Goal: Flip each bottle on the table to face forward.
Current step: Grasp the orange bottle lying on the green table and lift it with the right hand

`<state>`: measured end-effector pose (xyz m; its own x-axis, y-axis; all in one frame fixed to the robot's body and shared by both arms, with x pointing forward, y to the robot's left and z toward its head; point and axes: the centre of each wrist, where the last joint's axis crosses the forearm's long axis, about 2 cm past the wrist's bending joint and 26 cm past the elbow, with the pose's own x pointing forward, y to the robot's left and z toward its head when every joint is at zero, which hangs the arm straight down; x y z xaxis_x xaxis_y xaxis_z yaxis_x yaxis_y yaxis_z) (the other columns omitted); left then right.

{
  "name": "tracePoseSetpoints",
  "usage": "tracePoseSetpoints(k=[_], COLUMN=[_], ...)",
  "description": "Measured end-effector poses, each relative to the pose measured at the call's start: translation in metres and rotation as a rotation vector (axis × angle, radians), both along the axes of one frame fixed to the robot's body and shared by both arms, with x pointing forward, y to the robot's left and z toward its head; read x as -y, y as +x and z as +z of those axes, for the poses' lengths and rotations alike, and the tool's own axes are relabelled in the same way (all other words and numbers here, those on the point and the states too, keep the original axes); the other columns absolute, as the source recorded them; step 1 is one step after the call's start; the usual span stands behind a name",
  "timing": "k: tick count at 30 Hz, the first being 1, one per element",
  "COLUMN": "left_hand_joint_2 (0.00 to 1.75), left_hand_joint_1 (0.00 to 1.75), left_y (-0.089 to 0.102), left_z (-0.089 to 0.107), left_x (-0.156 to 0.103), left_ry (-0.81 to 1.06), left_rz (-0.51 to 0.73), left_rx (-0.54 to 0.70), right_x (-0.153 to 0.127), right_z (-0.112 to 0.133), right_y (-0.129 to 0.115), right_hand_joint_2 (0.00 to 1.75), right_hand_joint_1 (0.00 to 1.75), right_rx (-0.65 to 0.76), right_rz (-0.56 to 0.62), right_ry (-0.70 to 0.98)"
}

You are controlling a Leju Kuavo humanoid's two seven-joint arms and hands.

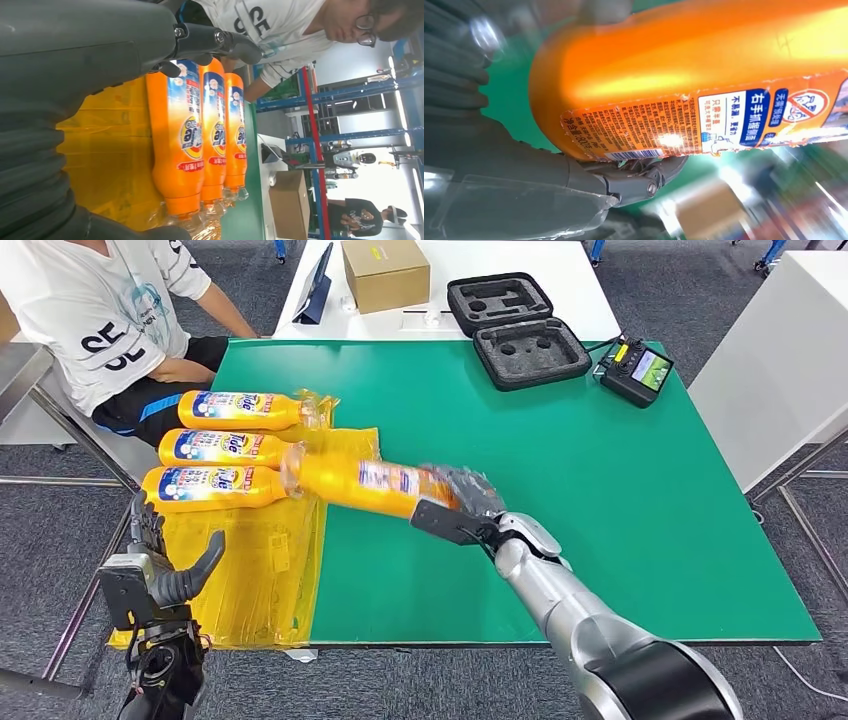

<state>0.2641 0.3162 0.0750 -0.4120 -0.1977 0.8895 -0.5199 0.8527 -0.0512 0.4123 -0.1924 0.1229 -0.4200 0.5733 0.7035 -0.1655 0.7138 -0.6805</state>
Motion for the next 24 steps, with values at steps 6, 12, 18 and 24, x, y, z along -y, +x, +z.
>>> tracePoseSetpoints(k=[6,12,18,24], left_hand_joint_2=[1.75,1.75,1.75,1.75], left_hand_joint_1=[0.00,0.00,0.00,0.00], left_y=[-0.005,-0.014,-0.028,-0.034], left_z=[-0.001,-0.005,-0.005,0.000], left_x=[0.001,0.000,0.005,0.018], left_ry=[-0.014,-0.072,-0.165,-0.216], left_rz=[0.006,0.002,-0.079,-0.183], left_rx=[-0.001,0.002,0.008,0.011], right_x=[-0.006,-0.013,-0.021,-0.031], right_z=[0.004,0.004,0.004,-0.006], right_y=[-0.001,-0.011,-0.021,-0.033], right_hand_joint_2=[1.75,1.75,1.75,1.75], right_hand_joint_1=[1.75,1.75,1.75,1.75], right_rx=[0.061,0.136,0.155,0.127], right_rz=[-0.030,-0.139,-0.151,-0.105], right_ry=[0.123,0.399,0.507,0.497])
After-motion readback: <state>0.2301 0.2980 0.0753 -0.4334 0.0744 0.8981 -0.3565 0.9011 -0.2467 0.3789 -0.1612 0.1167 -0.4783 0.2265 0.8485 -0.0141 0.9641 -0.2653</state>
